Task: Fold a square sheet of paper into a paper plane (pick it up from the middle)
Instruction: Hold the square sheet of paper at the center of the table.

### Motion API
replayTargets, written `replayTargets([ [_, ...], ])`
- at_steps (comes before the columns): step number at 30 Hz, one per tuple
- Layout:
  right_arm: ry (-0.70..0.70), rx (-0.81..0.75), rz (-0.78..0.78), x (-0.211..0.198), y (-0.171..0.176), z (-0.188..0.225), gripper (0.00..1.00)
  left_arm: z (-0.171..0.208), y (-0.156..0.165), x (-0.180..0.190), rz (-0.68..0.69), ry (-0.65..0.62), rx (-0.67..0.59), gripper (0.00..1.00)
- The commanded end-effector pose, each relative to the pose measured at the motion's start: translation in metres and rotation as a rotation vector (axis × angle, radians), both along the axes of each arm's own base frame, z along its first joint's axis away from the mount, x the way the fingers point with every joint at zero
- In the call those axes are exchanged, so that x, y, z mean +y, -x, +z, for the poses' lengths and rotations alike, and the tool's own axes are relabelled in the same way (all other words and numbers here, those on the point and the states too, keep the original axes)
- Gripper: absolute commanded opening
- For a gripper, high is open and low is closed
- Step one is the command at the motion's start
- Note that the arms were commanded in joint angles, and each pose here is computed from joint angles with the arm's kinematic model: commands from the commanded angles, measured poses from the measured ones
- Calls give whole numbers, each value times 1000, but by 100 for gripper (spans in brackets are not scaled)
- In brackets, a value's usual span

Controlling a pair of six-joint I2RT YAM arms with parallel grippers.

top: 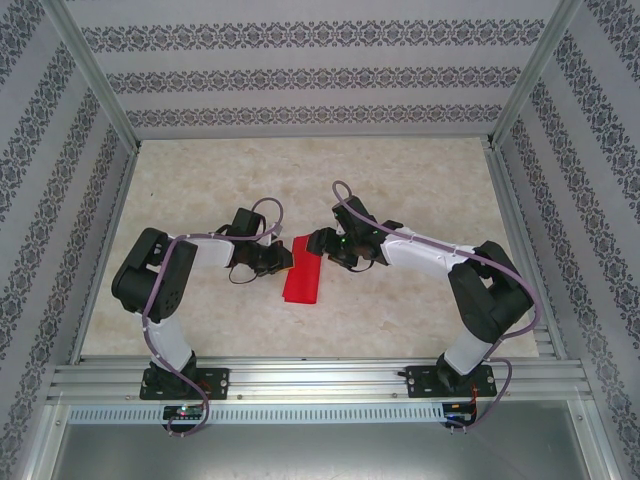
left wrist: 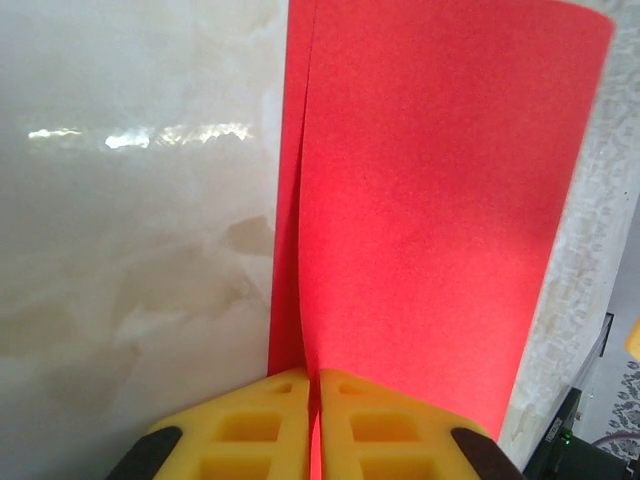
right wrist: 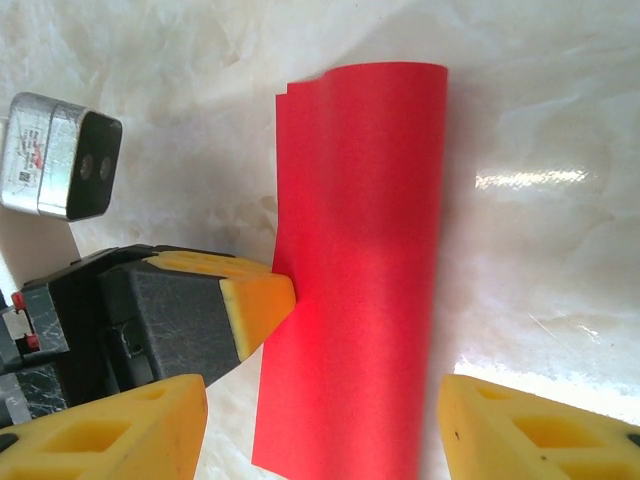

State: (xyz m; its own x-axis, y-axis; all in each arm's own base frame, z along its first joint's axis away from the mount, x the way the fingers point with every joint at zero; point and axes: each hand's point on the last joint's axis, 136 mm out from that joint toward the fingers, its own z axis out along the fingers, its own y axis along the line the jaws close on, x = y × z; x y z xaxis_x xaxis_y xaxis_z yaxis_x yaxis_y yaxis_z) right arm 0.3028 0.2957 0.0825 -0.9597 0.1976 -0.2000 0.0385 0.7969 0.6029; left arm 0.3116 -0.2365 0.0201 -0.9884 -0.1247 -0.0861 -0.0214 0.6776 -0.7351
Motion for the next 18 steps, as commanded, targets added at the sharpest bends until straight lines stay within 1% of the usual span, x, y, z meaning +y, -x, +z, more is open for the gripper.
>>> replayTargets([
  [1, -9, -54, 8, 4, -6, 18, 63, -5, -2, 1, 20, 21, 1, 12],
  [10, -6, -48, 13, 7, -3, 13, 63, 2, -1, -5, 41, 72, -12, 12],
  [16, -4, -41, 14, 7, -2, 10, 62, 14, -3, -4, 63, 74, -40, 13],
  [18, -4, -44, 12, 7, -3, 10, 62, 18, -3, -3, 69, 56, -52, 13],
])
